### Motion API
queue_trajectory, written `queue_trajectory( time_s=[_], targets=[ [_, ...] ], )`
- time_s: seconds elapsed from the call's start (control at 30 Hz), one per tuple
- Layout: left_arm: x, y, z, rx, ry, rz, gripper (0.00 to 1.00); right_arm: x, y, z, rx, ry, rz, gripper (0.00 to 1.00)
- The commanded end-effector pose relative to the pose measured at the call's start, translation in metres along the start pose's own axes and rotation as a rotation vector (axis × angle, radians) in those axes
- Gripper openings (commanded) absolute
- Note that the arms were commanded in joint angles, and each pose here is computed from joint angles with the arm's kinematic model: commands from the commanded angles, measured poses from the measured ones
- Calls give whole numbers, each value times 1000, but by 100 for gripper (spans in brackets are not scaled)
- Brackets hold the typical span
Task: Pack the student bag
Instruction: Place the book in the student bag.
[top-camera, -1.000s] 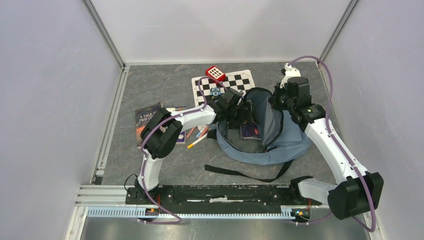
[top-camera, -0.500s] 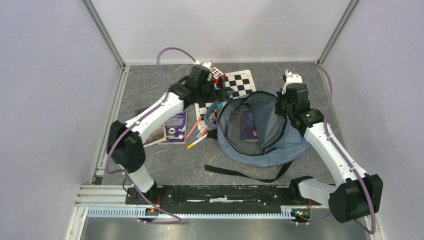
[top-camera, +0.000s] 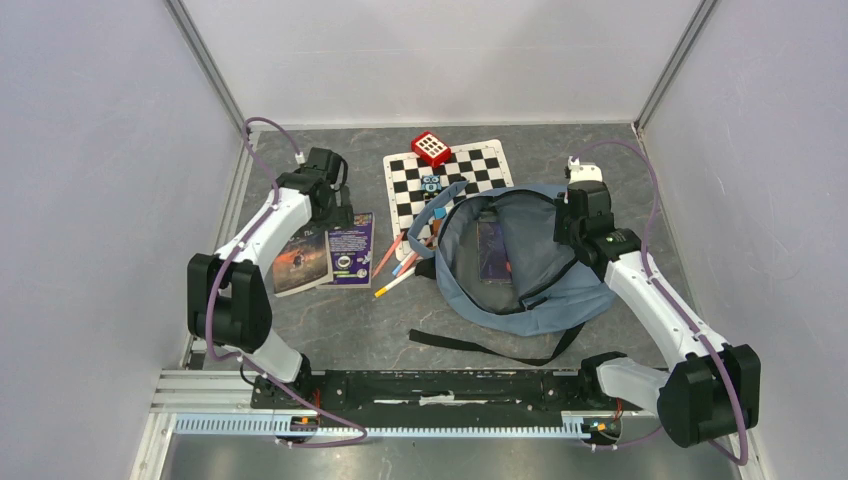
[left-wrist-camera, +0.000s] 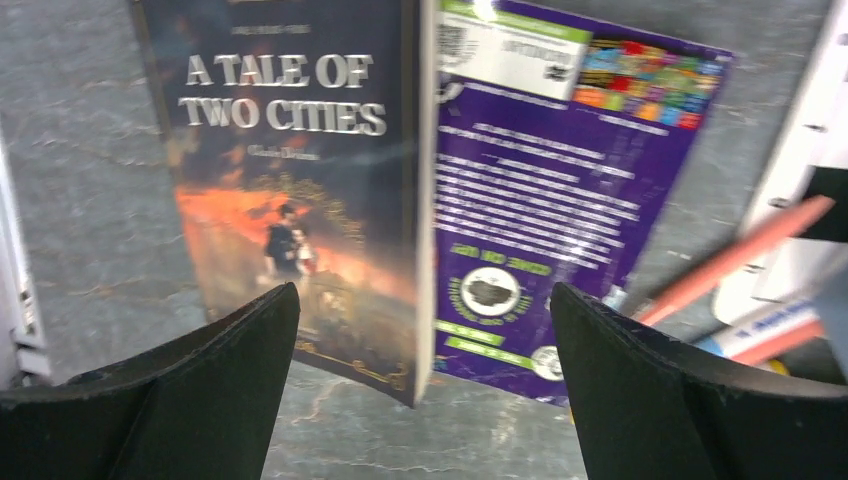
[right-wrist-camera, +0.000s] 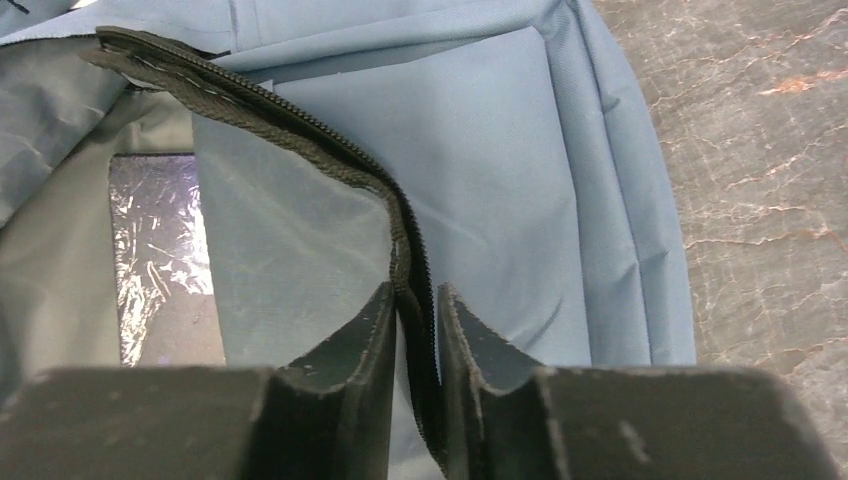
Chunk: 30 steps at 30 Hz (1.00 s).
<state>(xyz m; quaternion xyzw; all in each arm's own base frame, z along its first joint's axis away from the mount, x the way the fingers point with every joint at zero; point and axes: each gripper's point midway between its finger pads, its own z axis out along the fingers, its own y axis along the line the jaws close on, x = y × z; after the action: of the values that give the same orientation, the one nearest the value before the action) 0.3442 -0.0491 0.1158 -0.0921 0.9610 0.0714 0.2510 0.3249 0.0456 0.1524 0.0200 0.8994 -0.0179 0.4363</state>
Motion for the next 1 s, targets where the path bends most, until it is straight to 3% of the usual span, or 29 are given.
queue_trajectory(
  time_s=[0.0,0.23,0.5,0.73,0.97],
  targets=[
    [11,38,11,-121,70,54,100,-10,-13,-6,59,-57,12,30],
    [24,37,37,-130,149,92,100,-19,-27,-21,116,-135,43,58],
    [36,45,57,-174,229,108,98,-34,-37,-39,149,-209,53,66],
    [53,43,68,-119,305,96,71,-41,-40,-46,157,-237,59,67],
    [61,42,71,-42,336,43,31,-47,-41,-50,164,-253,62,68]
  ],
)
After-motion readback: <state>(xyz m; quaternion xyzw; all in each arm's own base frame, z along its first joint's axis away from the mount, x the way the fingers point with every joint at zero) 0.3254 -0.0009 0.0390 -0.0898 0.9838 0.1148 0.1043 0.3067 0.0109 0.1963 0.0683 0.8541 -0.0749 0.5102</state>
